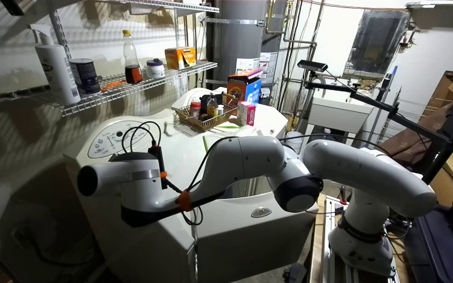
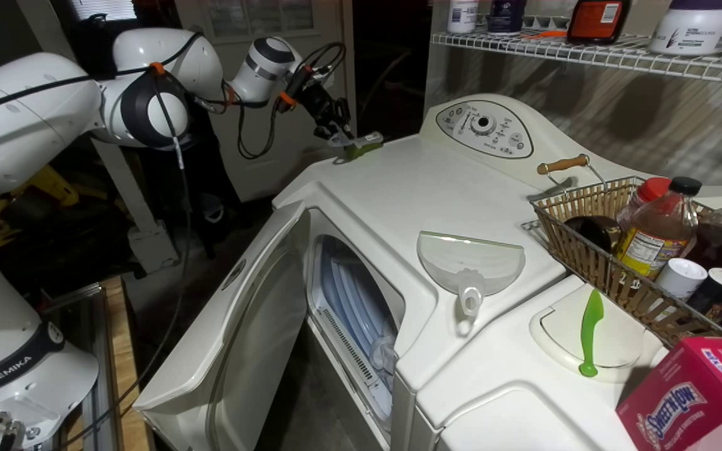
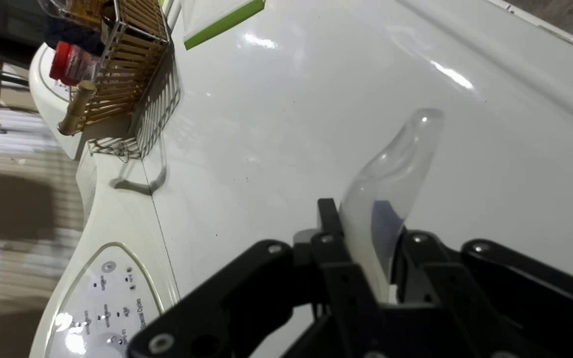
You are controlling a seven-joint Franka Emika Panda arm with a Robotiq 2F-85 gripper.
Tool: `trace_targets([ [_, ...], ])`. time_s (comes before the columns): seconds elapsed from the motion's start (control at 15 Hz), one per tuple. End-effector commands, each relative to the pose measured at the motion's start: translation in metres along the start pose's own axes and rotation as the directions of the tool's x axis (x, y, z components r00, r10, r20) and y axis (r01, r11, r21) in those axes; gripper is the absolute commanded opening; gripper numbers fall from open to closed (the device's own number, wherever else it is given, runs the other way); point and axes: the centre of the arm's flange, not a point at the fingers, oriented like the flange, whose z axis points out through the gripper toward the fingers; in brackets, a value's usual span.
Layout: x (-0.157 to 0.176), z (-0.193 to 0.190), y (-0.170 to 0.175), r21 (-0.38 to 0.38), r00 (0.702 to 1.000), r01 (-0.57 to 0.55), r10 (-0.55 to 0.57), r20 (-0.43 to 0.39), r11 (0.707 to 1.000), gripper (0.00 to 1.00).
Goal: Use the green hand broom to sweep the top of the left washing machine
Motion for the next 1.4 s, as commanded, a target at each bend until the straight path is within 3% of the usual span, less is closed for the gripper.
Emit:
trace_targets([
  [0.0, 0.039, -0.001, 0.009, 0.009, 0.997, -0.042, 0.041, 0.070, 0.999, 0.05],
  [0.27, 0.037, 0.012, 0.012, -0.025, 0.982, -0.099, 0.102, 0.156, 0.995, 0.05],
  [0.6, 0.032, 0.021, 0.019, -0.067, 0.957, -0.199, 0.208, 0.200, 0.978, 0.05],
  [1.07, -0.011, -0.037, 0.051, 0.006, 0.979, -0.180, 0.178, 0.100, 0.984, 0.05],
  [1.33, -0.021, -0.064, 0.038, 0.098, 1.000, 0.001, -0.001, 0.003, 0.995, 0.05],
])
